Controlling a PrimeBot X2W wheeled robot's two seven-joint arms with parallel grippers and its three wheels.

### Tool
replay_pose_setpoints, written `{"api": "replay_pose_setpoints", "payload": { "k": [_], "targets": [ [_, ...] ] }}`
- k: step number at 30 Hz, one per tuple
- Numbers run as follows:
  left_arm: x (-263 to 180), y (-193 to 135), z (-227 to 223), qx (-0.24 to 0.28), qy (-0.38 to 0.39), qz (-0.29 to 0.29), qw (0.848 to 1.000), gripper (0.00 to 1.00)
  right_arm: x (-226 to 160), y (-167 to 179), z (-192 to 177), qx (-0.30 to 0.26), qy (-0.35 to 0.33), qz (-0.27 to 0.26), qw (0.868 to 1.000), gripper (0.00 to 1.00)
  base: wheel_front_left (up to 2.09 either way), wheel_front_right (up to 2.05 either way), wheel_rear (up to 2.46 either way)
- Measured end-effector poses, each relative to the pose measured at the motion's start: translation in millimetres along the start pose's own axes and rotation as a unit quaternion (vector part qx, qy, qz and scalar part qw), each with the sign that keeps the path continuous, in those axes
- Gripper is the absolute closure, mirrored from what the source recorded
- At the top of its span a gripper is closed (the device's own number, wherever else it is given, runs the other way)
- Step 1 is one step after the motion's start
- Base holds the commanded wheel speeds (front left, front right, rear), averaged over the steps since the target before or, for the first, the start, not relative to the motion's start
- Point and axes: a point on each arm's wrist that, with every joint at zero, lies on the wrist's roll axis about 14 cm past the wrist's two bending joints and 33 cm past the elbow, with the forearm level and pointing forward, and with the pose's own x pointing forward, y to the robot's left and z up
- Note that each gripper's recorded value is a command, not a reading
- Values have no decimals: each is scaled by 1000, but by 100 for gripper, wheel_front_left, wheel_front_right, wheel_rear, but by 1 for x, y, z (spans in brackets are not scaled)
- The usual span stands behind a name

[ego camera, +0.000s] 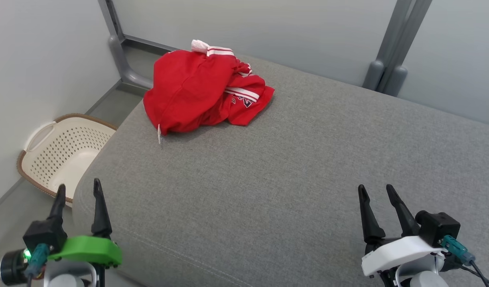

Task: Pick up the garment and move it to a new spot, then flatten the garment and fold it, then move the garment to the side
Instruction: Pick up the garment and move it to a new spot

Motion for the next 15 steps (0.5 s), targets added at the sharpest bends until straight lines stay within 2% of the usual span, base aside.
{"api": "replay_pose_setpoints", "payload": {
  "k": [7,15],
  "targets": [
    [58,-21,37,3,-46,-23,999,0,5,-28,0,-15,-5,-28,999,0,0,0,0],
    [137,-64,75,20,-89,-72,993,0,-3,-100,14,-55,-20,-98,993,0,0,0,0]
  ]
}}
